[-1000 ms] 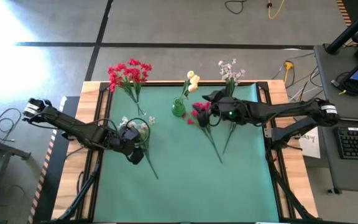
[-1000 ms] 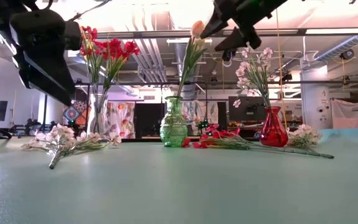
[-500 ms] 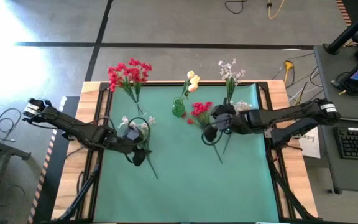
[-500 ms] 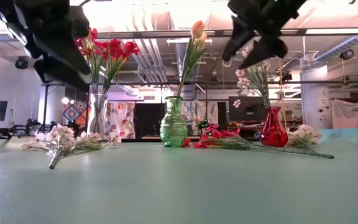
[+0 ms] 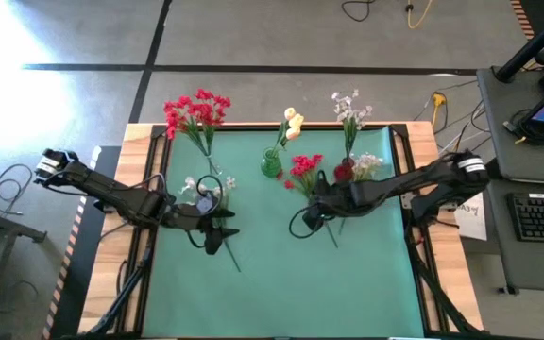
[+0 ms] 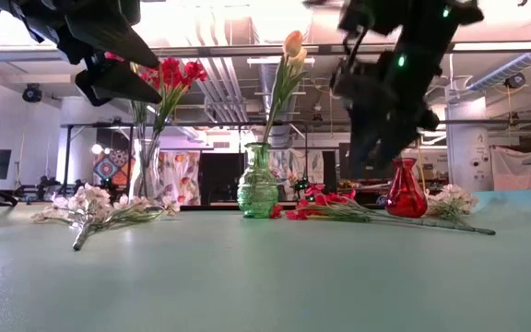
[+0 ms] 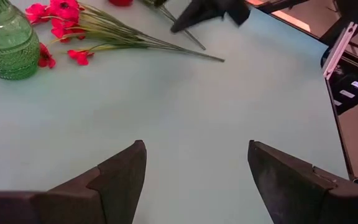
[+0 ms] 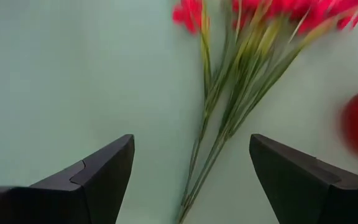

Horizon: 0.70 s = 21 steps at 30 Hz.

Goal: Sort flowers into vase by color
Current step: Put the red flowers into the transparent vase

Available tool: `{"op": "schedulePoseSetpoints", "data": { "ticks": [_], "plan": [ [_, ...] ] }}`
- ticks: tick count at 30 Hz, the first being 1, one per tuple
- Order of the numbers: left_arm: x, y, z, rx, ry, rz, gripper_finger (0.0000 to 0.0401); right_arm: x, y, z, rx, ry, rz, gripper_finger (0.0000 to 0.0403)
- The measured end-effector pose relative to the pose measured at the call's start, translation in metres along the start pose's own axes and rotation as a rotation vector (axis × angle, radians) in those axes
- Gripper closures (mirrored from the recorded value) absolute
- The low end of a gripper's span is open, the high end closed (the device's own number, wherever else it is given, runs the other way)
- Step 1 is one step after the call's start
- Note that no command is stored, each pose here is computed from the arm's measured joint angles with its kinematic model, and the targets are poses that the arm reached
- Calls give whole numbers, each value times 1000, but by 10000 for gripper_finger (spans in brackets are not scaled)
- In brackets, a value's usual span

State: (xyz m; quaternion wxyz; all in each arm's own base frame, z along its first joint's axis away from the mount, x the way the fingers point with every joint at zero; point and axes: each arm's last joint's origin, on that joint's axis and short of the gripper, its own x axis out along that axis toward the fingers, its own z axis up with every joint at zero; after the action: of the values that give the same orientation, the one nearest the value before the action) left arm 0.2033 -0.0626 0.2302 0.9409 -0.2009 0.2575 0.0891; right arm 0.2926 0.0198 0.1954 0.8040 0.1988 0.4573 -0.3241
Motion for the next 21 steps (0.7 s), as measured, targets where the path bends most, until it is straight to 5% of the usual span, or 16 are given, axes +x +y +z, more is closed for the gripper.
{"op": "schedulePoseSetpoints", "data": {
  "ticks": [13, 21],
  "plan": [
    [0, 0, 0, -3, 0, 0, 133, 57, -5, -8, 22, 141, -142, 84],
    [1, 0, 0, -2, 1, 3, 133, 67, -4, -8, 32, 183, -109, 151]
  ]
}}
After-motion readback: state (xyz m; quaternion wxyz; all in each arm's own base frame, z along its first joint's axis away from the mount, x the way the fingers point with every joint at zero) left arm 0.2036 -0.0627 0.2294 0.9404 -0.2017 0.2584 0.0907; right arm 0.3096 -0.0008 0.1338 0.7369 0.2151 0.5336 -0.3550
